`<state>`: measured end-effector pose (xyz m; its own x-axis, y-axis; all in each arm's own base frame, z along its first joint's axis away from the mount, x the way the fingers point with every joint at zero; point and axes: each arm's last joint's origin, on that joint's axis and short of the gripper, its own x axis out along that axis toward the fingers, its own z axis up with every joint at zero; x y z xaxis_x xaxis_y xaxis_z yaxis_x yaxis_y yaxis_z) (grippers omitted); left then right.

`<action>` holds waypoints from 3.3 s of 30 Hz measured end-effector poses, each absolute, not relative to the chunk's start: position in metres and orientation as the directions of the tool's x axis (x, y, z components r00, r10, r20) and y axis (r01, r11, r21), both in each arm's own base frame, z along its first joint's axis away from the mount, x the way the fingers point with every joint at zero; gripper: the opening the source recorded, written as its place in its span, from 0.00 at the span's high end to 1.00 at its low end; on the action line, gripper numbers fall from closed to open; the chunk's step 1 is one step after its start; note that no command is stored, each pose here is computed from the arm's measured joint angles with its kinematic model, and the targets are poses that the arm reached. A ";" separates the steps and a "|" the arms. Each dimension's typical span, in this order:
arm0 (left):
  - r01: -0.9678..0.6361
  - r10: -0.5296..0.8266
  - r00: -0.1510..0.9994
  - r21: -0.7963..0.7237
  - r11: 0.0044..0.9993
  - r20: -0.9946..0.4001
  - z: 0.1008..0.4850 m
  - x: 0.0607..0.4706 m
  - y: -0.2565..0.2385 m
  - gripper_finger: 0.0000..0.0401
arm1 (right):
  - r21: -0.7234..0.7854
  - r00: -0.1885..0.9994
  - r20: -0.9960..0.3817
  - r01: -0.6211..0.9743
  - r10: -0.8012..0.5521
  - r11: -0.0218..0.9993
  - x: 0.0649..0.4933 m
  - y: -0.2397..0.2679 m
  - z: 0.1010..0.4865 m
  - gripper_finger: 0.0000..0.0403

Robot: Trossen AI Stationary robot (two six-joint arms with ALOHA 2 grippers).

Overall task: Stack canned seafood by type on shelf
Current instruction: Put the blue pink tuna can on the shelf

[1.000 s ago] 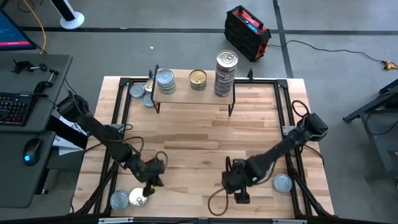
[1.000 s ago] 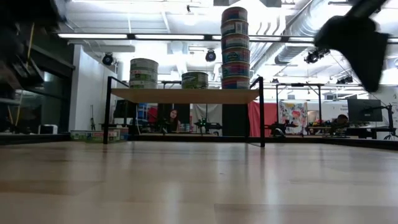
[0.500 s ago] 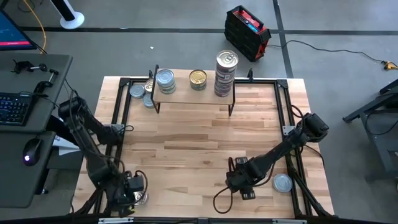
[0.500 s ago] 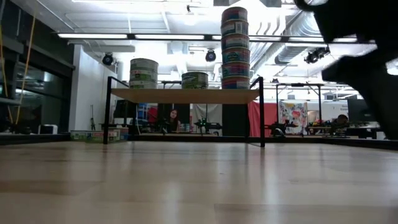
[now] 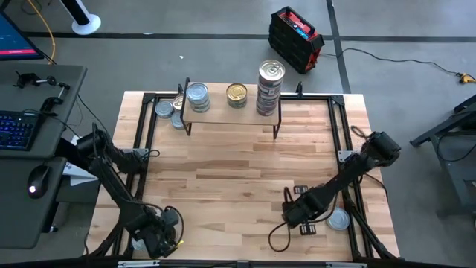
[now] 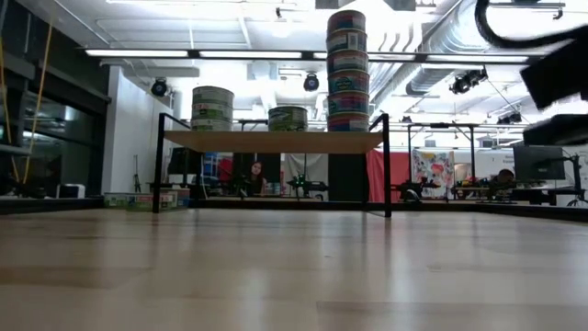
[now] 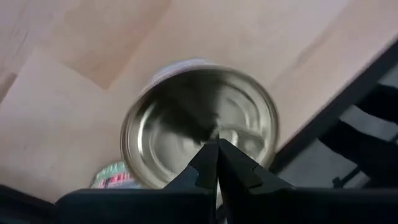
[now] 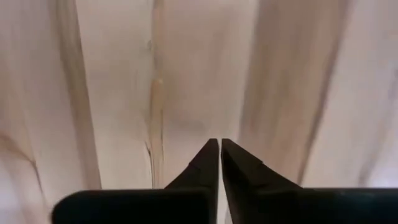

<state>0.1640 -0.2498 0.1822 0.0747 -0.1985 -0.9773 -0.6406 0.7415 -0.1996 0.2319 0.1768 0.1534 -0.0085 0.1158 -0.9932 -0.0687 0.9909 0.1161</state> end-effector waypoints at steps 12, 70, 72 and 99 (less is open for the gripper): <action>-0.477 -0.067 0.346 -0.237 0.846 -0.936 0.153 0.260 -0.203 1.00 | 0.097 0.302 -0.953 0.313 -0.002 0.945 0.192 0.136 0.231 1.00; 0.181 -0.152 0.886 0.026 0.983 -0.438 0.134 0.288 -0.015 1.00 | 0.384 0.430 -0.903 0.810 -0.002 0.443 0.304 0.034 0.178 0.56; 0.160 -0.146 0.887 -0.007 0.987 -0.438 0.132 0.294 -0.015 1.00 | 0.348 0.409 -0.912 0.748 0.021 0.566 0.302 0.035 0.177 0.75; -0.029 -0.069 0.860 -0.183 0.983 -0.506 0.103 0.307 -0.020 1.00 | 0.064 0.495 -0.867 -0.009 0.060 0.998 0.331 0.018 0.149 1.00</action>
